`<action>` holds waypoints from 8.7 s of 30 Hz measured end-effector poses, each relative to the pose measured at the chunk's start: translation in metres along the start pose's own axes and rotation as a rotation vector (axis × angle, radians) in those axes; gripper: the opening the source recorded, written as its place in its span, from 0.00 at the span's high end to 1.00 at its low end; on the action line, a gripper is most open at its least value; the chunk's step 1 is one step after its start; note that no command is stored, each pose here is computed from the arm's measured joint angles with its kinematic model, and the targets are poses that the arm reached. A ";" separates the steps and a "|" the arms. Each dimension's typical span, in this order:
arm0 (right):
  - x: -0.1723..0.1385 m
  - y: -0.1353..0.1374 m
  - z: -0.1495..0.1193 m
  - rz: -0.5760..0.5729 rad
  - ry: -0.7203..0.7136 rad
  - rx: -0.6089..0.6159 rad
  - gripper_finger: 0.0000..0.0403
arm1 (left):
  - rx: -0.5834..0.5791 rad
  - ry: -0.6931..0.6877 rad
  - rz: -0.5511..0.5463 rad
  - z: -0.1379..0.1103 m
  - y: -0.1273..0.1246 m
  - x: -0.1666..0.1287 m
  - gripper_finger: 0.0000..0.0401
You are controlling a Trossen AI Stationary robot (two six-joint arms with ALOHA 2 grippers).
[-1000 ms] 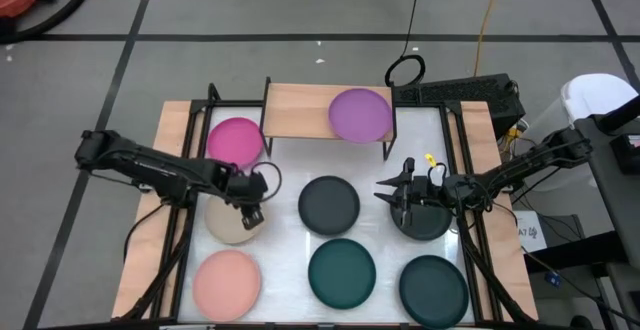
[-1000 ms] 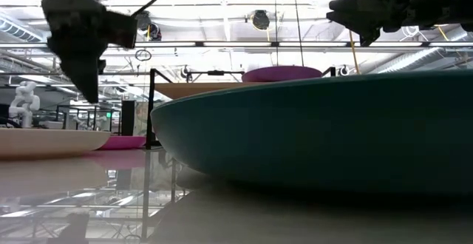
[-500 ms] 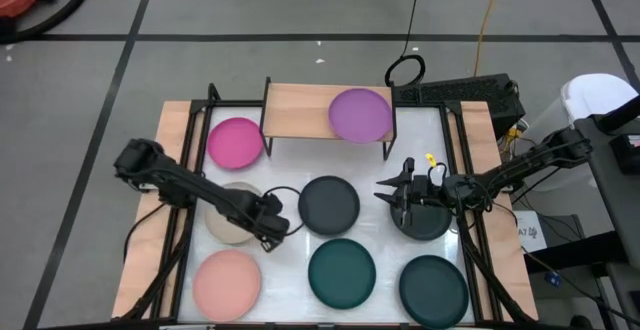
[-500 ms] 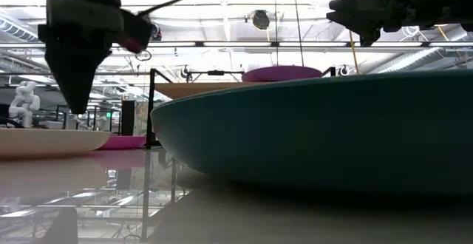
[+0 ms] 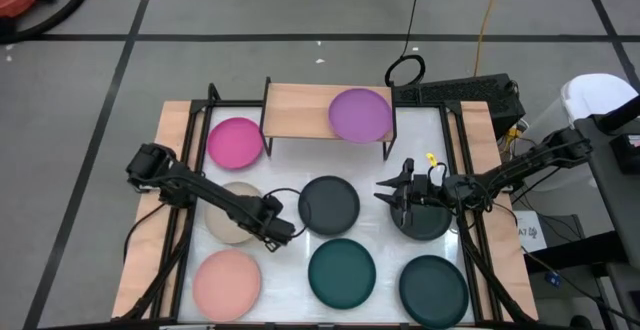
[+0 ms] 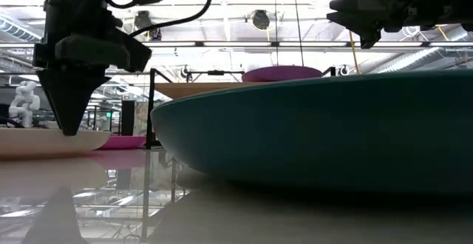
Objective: Place and stack plates onto a shelf
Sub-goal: Stack the gray plate on top of the purple plate on the shelf, then stack the right black plate on top of the gray plate on the shelf, then stack the black plate on top of the black plate on the shelf
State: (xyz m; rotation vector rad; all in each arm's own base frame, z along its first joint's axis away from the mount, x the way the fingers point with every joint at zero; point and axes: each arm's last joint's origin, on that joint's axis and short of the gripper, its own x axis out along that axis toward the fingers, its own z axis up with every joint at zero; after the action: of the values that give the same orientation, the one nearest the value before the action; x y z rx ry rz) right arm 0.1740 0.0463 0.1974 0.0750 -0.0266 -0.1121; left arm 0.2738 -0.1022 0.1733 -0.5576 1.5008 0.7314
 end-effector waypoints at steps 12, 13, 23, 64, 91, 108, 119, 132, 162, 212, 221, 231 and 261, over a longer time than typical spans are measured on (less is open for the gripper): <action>0.000 0.000 -0.001 0.002 0.006 0.044 0.67 | 0.032 0.006 -0.009 0.002 0.000 0.014 0.81; 0.000 0.000 0.000 0.005 0.005 0.045 0.67 | 0.035 0.013 -0.014 0.001 0.000 0.014 0.82; -0.001 0.001 0.002 0.031 -0.011 0.053 0.67 | 0.138 0.049 -0.081 0.002 -0.011 -0.011 0.98; -0.032 0.005 0.033 0.145 -0.171 -0.077 0.67 | 1.055 -0.902 0.113 0.252 0.019 -0.143 0.94; -0.031 0.004 0.021 0.109 -0.058 -0.044 0.67 | 0.738 -1.005 0.064 0.181 0.025 -0.209 0.62; -0.029 0.001 -0.025 -0.109 0.312 0.113 0.67 | 0.643 -1.512 -0.437 0.053 -0.014 -0.123 0.77; -0.011 0.022 -0.014 -0.182 0.586 0.128 0.67 | 0.605 -1.562 -0.444 0.055 -0.006 -0.112 0.77; 0.003 0.051 -0.047 -0.205 1.081 0.151 0.67 | 0.572 -1.555 -0.461 0.059 -0.004 -0.112 0.77; 0.006 0.046 -0.051 -0.408 1.185 0.142 0.67 | 0.553 -1.549 -0.464 0.062 -0.002 -0.112 0.77; 0.073 -0.001 0.164 -0.422 0.371 -0.273 1.00 | 0.346 -1.651 -0.432 -0.019 0.081 -0.113 0.77; 0.108 -0.062 0.139 -0.452 0.548 -0.293 1.00 | 0.360 -1.652 -0.418 -0.018 0.080 -0.112 0.77; 0.136 -0.082 0.102 -0.444 0.707 -0.330 1.00 | 0.359 -1.653 -0.419 -0.018 0.080 -0.112 0.77; 0.061 0.002 0.139 -0.108 0.448 -0.217 0.72 | 0.657 -1.479 -0.348 -0.009 0.044 -0.097 0.77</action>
State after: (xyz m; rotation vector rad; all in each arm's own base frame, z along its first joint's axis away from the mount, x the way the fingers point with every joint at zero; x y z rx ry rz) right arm 0.2305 0.0312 0.3373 -0.1164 0.4367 -0.2029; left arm 0.2423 -0.0881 0.2746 0.2611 0.1636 0.1740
